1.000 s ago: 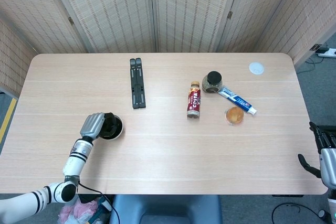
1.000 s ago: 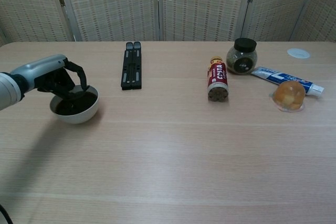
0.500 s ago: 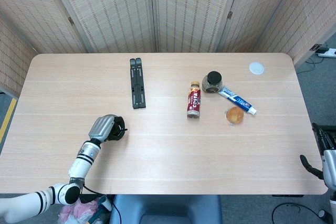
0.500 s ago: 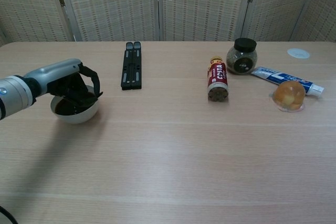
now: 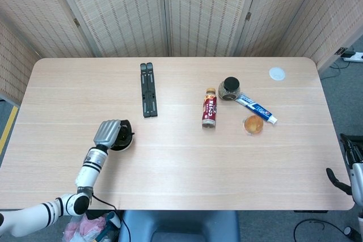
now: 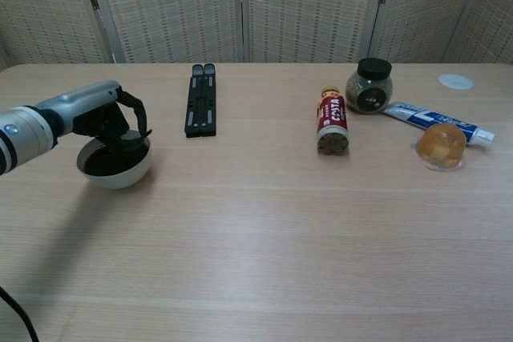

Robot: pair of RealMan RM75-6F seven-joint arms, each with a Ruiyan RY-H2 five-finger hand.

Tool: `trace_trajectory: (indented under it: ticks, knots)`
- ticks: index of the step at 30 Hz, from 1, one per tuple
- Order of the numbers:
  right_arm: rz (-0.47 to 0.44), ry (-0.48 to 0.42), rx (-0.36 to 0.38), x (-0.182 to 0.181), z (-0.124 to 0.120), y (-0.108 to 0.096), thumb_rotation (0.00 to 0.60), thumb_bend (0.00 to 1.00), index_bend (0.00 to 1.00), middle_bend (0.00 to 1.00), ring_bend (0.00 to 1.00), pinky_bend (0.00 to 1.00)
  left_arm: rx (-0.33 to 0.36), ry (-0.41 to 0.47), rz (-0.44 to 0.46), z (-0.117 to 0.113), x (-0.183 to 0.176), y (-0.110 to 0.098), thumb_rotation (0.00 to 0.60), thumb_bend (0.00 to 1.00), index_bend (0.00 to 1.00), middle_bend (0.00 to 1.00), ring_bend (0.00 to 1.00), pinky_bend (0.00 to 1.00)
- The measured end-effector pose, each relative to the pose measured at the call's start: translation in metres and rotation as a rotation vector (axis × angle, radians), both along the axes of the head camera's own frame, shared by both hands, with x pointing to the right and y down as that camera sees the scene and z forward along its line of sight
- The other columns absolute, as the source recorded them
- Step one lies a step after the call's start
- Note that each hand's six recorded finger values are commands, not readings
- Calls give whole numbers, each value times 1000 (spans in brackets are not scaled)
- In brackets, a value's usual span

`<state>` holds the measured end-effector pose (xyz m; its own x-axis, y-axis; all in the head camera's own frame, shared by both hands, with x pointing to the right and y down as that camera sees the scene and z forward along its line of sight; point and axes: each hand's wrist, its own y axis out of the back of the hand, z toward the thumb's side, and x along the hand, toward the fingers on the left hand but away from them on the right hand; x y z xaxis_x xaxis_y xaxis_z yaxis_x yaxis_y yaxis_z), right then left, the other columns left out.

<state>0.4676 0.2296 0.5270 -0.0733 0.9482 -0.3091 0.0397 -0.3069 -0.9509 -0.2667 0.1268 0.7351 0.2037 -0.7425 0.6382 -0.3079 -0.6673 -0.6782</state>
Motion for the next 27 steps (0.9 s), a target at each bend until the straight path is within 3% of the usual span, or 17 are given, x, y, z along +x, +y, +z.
trace_trajectory:
  ticks: [12,27]
  knots:
    - [-6,-6,0,-1,2,-1,600,200,19,223,219,221,-49,2,46,-9,3,17,600,493,744,994,935,1000]
    - [4,-3,5,1,-1,1,600,201,19,223,222,220,-39,-17,-10,6,6,-2,600,493,744,994,935,1000]
